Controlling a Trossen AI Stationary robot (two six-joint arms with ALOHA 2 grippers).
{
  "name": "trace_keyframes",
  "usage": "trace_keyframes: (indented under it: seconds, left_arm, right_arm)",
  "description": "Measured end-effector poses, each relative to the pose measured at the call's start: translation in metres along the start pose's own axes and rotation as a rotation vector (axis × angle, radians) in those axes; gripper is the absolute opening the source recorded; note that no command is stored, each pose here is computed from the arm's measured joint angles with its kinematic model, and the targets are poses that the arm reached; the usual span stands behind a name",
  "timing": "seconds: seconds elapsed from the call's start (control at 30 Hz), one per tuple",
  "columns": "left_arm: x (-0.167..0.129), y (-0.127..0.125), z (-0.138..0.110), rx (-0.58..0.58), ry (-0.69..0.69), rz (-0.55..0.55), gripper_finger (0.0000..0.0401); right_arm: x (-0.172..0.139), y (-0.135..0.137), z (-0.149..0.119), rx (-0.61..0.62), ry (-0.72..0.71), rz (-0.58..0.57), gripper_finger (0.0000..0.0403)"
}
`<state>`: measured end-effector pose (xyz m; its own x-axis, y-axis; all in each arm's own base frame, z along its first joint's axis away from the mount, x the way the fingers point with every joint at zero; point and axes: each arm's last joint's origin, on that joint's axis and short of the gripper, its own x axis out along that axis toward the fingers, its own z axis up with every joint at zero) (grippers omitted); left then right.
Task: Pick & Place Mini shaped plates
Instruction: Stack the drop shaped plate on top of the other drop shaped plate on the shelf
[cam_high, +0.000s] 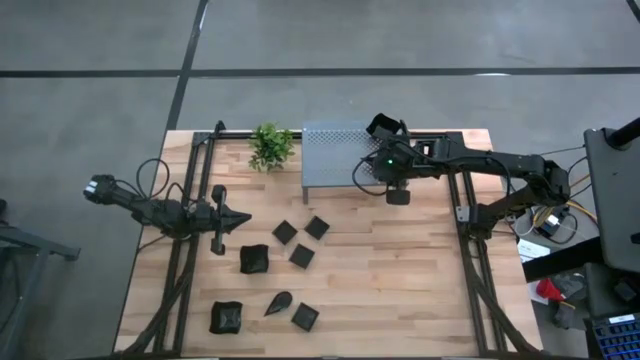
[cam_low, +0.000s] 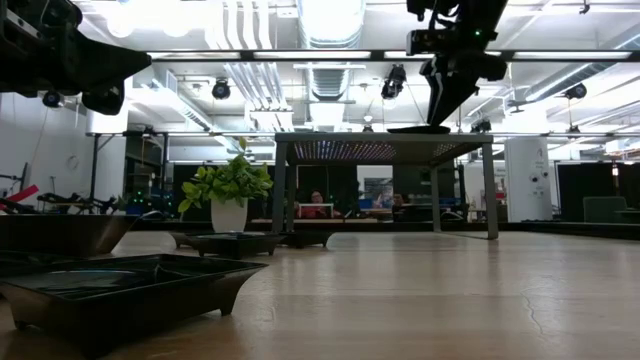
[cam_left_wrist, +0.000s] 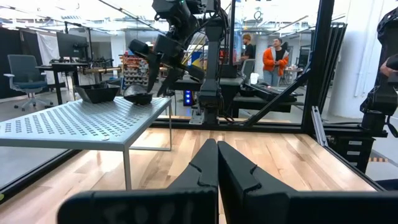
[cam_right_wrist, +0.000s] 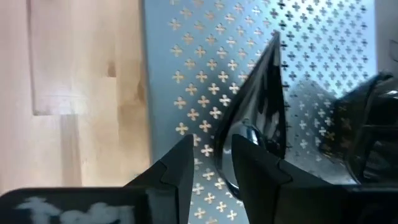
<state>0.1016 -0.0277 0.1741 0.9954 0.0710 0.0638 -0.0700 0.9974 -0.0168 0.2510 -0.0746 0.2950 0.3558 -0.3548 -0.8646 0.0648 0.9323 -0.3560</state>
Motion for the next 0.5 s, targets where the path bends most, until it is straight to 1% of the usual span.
trace_keyframes:
  seconds: [0.1, 0.27, 0.5]
  left_arm:
    - [0.0000, 0.0000, 0.0000, 0.000, 0.000, 0.000, 0.0000]
    - [0.0000, 0.0000, 0.0000, 0.000, 0.000, 0.000, 0.0000]
    - [0.0000, 0.0000, 0.0000, 0.000, 0.000, 0.000, 0.0000]
  right_arm:
    - [0.0003, 0.0008, 0.0006, -0.003, -0.014, 0.036, 0.0099]
    - [0.0002, 0.0008, 0.0017, -0.019, -0.030, 0.046, 0.0093]
    - [-0.0039, -0.0024, 0.0056, -0.044, -0.056, 0.017, 0.0095]
